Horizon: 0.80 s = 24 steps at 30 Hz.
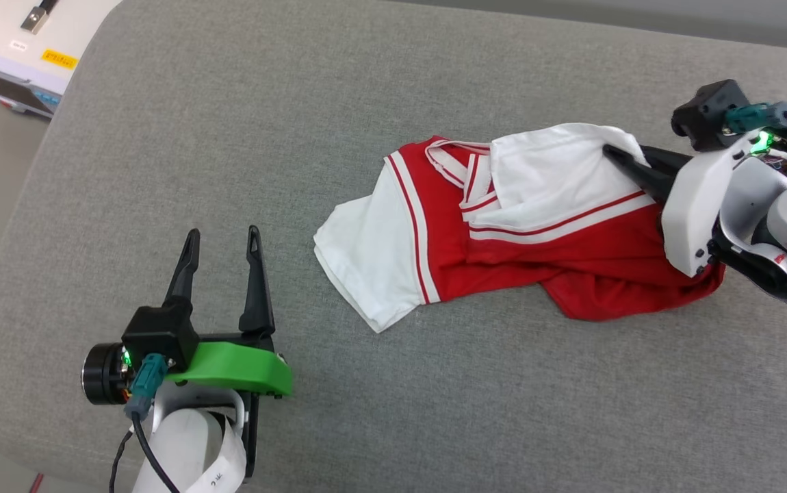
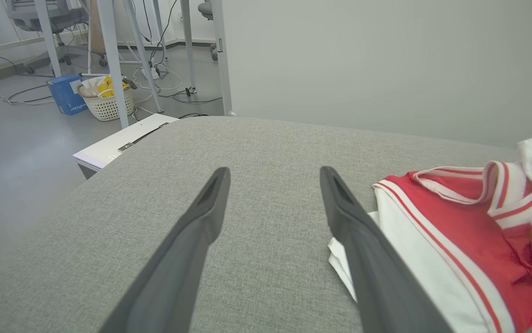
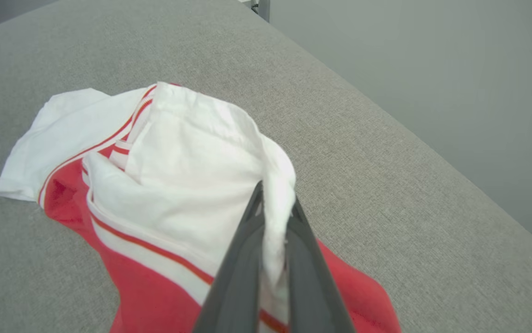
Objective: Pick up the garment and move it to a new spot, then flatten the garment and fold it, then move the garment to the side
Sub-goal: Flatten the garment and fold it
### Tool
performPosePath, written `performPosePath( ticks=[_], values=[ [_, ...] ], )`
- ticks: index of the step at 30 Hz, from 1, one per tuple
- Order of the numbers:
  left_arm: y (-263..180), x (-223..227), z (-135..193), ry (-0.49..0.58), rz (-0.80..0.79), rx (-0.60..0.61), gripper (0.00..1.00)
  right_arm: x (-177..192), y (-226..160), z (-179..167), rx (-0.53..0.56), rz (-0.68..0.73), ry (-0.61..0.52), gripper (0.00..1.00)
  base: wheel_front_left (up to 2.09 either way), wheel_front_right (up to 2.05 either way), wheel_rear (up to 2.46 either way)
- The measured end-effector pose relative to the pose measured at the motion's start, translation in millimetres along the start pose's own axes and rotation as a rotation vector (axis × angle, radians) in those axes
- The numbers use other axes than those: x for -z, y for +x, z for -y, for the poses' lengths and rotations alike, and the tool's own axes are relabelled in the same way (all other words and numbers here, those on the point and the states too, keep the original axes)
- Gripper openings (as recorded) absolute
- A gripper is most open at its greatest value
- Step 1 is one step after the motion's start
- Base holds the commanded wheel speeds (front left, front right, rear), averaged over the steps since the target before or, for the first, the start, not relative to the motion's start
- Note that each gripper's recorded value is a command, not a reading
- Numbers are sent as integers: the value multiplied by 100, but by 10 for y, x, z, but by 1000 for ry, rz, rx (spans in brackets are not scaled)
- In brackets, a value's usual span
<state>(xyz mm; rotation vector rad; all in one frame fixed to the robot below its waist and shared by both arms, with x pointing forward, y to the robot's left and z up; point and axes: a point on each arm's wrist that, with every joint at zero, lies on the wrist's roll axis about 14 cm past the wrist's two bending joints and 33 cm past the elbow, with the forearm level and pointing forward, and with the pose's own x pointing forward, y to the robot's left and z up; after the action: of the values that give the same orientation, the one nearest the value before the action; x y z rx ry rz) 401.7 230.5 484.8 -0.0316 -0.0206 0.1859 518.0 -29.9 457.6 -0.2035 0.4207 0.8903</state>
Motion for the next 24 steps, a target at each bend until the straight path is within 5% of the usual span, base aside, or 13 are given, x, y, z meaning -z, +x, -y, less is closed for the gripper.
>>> performPosePath(
  ticks=[10,24],
  values=[
    [-81,-32,131,-25,7,36,100,195,-758,381,214,198,229,0,0,0,0],
    [-90,-1,275,-37,-2,76,100,1308,-1584,883,581,86,497,0,0,0,0]
  ],
)
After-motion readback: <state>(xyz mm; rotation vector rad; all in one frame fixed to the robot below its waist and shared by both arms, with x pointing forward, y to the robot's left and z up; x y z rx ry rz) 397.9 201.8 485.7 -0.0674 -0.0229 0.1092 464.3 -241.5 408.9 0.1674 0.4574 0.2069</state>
